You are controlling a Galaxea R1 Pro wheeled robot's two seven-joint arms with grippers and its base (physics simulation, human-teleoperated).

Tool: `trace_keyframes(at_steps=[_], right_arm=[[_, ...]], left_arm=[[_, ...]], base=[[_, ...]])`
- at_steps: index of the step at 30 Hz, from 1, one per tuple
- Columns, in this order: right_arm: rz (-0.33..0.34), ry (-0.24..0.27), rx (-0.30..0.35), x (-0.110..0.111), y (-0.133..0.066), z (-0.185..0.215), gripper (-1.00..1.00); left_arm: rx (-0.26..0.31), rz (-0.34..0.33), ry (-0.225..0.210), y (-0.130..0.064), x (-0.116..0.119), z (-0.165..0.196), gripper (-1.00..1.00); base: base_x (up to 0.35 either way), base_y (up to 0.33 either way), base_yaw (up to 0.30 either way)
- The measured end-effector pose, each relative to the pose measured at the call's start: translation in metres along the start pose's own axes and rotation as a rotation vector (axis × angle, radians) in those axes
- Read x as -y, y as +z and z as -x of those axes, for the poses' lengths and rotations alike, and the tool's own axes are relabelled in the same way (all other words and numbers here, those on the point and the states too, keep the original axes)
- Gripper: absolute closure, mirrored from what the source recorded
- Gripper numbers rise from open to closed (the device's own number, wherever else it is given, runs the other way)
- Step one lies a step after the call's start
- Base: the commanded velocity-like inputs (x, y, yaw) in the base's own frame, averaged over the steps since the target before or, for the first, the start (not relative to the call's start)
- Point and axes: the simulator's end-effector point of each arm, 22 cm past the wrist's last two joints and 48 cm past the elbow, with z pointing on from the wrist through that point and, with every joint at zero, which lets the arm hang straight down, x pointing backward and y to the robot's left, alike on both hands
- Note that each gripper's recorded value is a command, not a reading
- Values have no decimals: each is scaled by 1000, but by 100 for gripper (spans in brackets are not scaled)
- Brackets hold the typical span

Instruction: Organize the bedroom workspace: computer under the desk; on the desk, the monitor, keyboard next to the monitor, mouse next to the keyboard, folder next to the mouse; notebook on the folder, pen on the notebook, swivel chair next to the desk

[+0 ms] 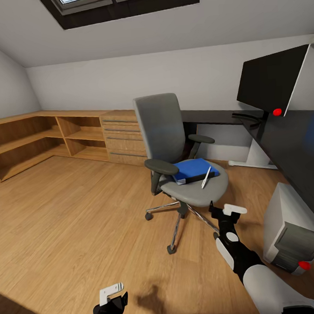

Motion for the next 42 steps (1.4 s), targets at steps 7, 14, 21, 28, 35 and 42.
trace_keyframes(at_steps=[7,14,21,28,35,42], right_arm=[[4,6,-5,-6,-2,-2,-100],[8,15,-9,-11,-4,-3,-100],[8,17,-10,-13,-4,-3,-100],[9,17,-9,-13,-4,-3,-100],[8,18,-9,-13,-4,-3,-100],[9,18,-9,-13,-4,-3,-100]], left_arm=[[0,0,0,0,0,0,-100],[0,0,0,0,0,0,-100],[0,0,0,0,0,0,-100],[0,0,0,0,0,0,-100],[0,0,0,0,0,0,-100],[0,0,0,0,0,0,-100]], base=[[0,0,-39],[0,0,-182],[0,0,-68],[0,0,-14],[0,0,-3],[0,0,0]])
